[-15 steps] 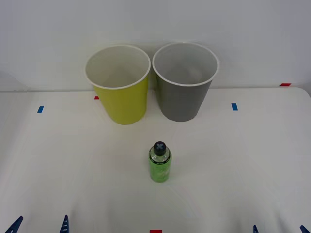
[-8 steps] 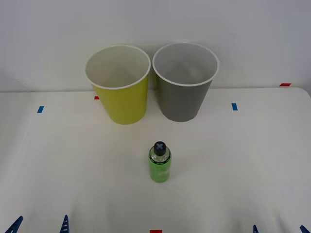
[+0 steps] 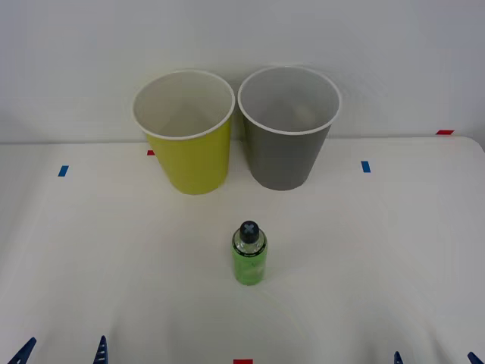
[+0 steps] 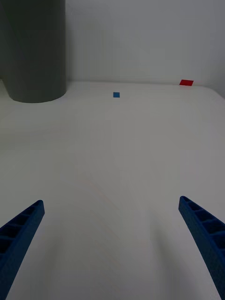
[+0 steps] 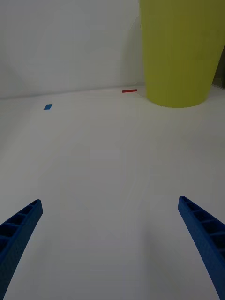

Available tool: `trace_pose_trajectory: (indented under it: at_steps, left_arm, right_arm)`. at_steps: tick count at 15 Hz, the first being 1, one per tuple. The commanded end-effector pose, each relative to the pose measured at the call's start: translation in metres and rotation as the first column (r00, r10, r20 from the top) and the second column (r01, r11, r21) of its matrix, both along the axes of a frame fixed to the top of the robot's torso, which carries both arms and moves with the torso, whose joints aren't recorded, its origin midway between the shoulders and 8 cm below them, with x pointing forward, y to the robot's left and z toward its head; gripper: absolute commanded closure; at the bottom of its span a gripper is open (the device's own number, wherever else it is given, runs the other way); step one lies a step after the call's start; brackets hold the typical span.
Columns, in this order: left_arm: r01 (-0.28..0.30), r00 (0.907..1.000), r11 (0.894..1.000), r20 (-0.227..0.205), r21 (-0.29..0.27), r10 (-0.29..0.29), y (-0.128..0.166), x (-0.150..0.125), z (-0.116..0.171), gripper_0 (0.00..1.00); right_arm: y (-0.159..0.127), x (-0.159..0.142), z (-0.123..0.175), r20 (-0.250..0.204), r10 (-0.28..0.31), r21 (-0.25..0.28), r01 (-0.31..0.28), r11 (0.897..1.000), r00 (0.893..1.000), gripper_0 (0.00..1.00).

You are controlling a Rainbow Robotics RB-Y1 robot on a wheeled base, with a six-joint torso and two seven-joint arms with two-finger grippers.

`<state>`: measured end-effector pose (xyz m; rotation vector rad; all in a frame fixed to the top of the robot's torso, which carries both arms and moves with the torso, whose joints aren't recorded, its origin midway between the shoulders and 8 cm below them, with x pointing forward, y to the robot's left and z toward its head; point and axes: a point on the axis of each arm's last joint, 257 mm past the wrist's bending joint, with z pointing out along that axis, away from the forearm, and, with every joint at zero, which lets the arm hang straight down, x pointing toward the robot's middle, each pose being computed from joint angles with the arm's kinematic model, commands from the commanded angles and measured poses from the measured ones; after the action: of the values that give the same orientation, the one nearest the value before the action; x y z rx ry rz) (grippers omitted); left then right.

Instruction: Put cans in the gray bin and PET bottles in the light green bin.

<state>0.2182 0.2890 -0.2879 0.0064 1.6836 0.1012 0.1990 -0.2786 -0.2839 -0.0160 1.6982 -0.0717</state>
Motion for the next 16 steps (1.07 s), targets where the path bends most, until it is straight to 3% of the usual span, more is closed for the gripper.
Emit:
trace_pose_trajectory:
  at_steps: [1,9,10,11,13,15,16]
  left_arm:
    - [0.0,1.0,1.0,0.0,0.0,0.0,0.0,0.0,0.0,0.0]
    - [0.0,1.0,1.0,0.0,0.0,0.0,0.0,0.0,0.0,0.0]
    - [-0.004,0.9995,1.0,-0.03,-0.014,0.003,-0.003,0.0,-0.016,0.0]
    - [-0.001,0.9994,1.0,-0.033,-0.013,0.001,-0.004,0.001,-0.019,0.0]
    - [0.006,0.9999,1.0,-0.016,-0.023,-0.006,-0.008,0.002,-0.016,0.0]
    - [0.039,0.9986,0.999,0.036,-0.012,-0.038,-0.012,0.004,-0.002,0.0]
    - [0.089,0.9935,0.996,0.071,0.0,-0.089,-0.022,0.014,0.007,0.0]
  right_arm:
    - [0.0,0.0,0.0,0.0,0.0,0.0,0.0,1.0,1.0,0.0]
    - [0.0,0.0,0.0,0.0,0.0,0.0,0.0,1.0,1.0,0.0]
    - [0.0,0.0,0.0,0.0,0.0,0.0,0.0,1.0,1.0,0.0]
    - [0.0,0.0,0.0,0.0,0.0,0.0,0.0,1.0,1.0,0.0]
    - [0.0,0.0,0.0,0.0,0.0,0.0,0.0,1.0,1.0,0.0]
    - [0.0,0.0,0.0,0.0,0.0,0.0,0.0,1.0,1.0,0.0]
    - [0.0,0.0,0.0,0.0,0.0,0.0,0.0,1.0,1.0,0.0]
